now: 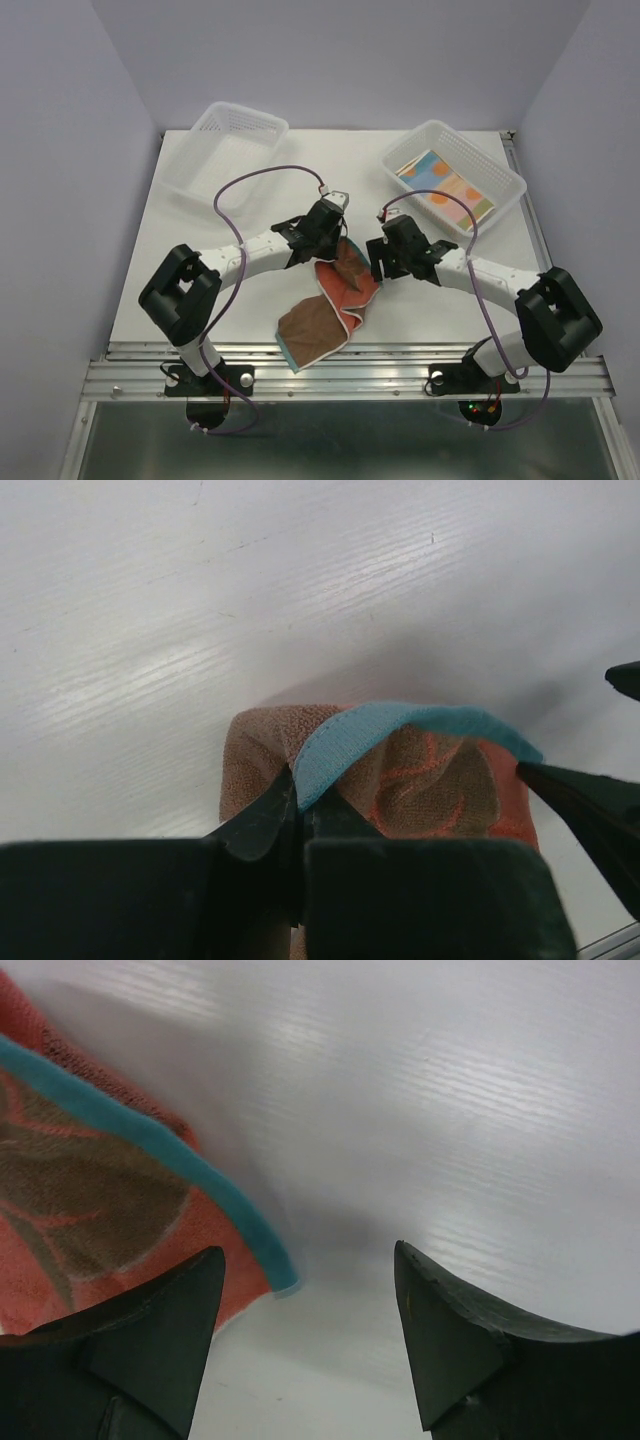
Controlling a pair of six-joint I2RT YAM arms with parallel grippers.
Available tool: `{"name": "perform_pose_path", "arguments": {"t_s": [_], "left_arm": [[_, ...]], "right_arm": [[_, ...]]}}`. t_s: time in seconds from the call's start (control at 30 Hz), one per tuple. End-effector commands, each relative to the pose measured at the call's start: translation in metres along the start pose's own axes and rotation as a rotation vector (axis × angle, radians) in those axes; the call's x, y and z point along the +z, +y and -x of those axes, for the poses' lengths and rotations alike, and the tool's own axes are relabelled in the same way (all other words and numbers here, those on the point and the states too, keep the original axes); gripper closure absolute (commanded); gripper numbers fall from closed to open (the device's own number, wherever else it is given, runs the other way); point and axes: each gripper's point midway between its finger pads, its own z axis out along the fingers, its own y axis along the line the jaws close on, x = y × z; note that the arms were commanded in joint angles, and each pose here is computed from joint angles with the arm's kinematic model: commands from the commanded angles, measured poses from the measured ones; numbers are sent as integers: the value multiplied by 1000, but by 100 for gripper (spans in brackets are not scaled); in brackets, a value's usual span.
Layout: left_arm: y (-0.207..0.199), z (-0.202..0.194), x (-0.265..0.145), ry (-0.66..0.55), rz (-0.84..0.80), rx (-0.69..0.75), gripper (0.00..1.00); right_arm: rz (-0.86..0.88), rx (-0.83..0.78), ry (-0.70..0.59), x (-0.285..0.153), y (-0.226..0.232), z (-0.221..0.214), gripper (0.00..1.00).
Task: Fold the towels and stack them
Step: Flatten out the crumpled towel
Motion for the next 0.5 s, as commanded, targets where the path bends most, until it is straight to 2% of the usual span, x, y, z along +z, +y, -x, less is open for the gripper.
{"name": "perform_pose_path", "arguments": {"t_s": [0.0,0.37,0.43,0.47], "left_arm": [[0,9,-11,-39,-6,-18,100],[-4,5,-17,-22,-36,-26,100],[-5,5,-19,-23,-39,-31,100],[-5,4,-20,-17,-43,-31,100]], "right_arm": [[-9,-13,-31,-2,15,-2,27],[-106,21,82,17,11,-38,34],[-121,29,97,18,9,-45,37],[-133,45,115,20,7,-51,42]]}}
